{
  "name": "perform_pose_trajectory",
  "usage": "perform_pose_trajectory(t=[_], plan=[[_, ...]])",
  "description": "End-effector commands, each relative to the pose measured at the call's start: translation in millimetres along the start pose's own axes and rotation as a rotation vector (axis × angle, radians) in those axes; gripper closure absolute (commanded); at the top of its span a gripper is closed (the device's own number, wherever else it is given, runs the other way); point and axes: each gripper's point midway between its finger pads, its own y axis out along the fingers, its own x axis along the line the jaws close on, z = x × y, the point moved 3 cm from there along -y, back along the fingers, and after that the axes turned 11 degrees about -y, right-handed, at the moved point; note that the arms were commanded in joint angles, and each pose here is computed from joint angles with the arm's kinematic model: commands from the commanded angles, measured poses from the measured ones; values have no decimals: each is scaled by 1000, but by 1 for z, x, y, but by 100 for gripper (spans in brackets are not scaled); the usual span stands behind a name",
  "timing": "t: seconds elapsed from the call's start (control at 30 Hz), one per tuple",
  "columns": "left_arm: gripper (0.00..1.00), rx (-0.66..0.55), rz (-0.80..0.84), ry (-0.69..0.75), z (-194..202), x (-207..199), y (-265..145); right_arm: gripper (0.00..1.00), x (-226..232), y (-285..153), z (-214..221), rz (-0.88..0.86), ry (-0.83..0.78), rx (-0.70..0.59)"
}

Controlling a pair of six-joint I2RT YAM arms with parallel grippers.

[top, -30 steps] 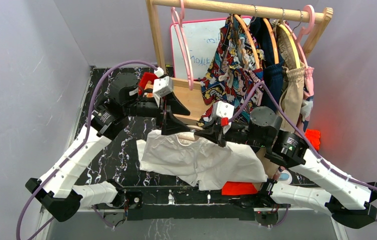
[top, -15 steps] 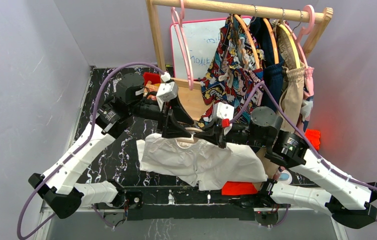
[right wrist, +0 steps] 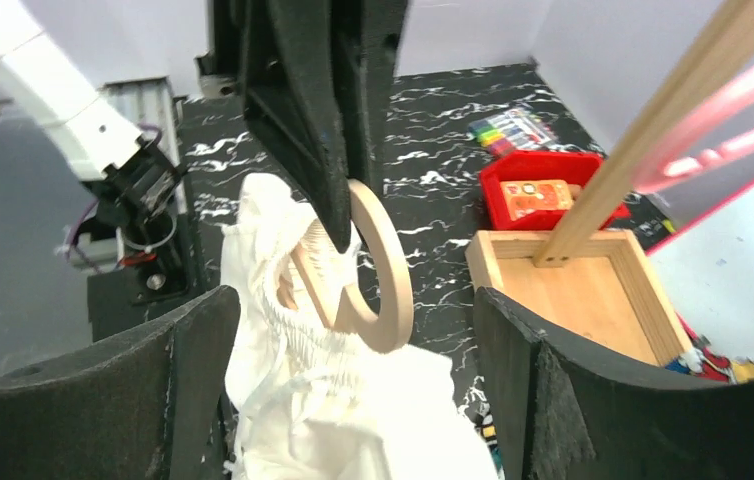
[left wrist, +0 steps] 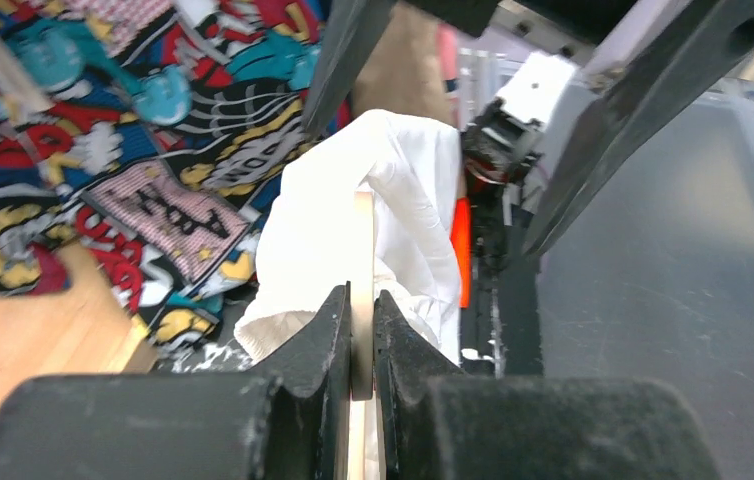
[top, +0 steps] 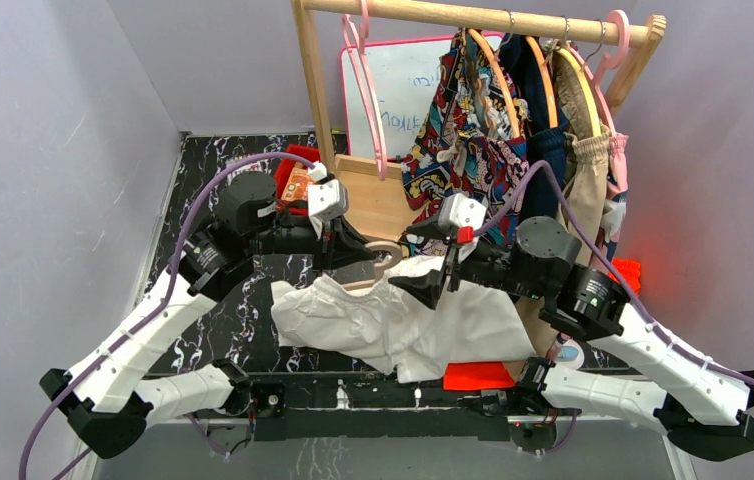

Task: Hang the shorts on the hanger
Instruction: Adjust the shorts on the hanger.

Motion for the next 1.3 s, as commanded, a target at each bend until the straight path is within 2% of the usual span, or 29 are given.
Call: perform_pose_trajectory(t=[0.0,0.17,0.3,0.83,1.17,1.27], plan=[[100,-132,-212,103,-25,16,-20,5,-28,-21,-33,197,15,-89],[100,-202,-400,118,-34,34,-36,5,-48,-30,-22,374,104,-42],[100,-243,-478,133,-42,39,-46,8,-50,-22,1,425,193,21],[100,-271,-470,149,-51,32,-51,33,-40,41,52,455,522,18],[100,-273,-461,156,-50,28,-53,46,-47,56,69,537,623,46],[100,-282,-460,162,-52,25,-56,53,-48,61,72,543,638,56]])
